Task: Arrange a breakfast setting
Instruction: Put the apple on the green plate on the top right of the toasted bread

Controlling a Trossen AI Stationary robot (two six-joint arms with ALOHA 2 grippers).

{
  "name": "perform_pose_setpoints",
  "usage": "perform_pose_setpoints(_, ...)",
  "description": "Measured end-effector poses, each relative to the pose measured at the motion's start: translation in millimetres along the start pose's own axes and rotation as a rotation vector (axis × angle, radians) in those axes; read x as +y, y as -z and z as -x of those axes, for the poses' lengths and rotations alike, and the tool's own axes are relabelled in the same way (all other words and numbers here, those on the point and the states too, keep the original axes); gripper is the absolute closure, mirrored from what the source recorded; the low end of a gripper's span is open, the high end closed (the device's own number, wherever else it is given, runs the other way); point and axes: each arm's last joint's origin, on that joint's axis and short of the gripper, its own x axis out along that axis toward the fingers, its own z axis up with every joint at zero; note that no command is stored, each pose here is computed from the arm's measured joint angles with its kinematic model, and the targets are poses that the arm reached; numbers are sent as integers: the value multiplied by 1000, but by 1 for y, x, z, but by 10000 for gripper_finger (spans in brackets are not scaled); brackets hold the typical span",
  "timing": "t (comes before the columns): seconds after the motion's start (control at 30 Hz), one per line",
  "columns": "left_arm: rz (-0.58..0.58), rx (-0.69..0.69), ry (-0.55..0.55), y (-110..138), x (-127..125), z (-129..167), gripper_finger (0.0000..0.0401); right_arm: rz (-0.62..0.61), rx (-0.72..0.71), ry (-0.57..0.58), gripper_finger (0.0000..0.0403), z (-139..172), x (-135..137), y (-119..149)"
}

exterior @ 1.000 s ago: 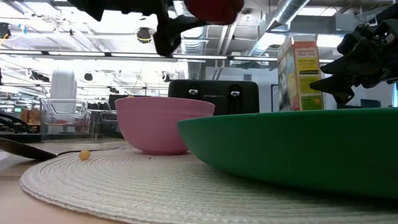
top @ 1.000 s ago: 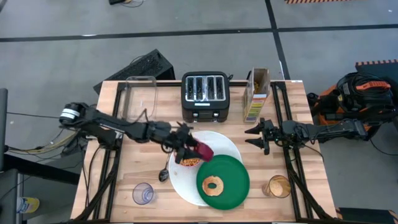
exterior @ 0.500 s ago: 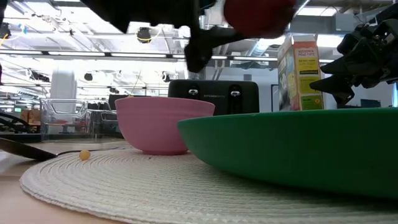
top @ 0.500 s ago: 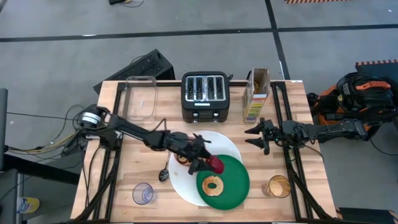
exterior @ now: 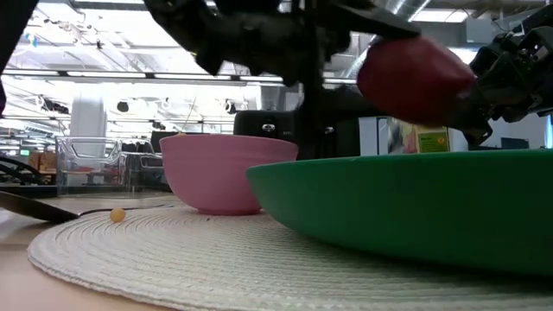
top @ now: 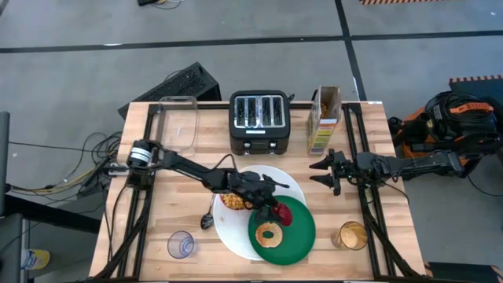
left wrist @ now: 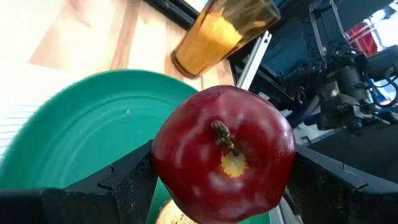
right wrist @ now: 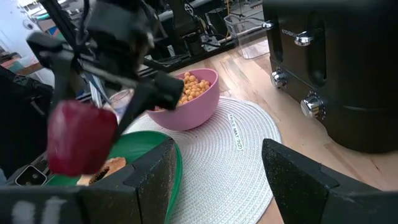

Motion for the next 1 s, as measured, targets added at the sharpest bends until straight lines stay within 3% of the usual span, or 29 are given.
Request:
perform_pose_setpoints(0.4,49,60,61,-2,14,-26,101,0,0,0,143,0,0,0)
perform_pose_setpoints(1.0,68,74,-92,3,24,-24,100,0,0,0,143,0,0,0)
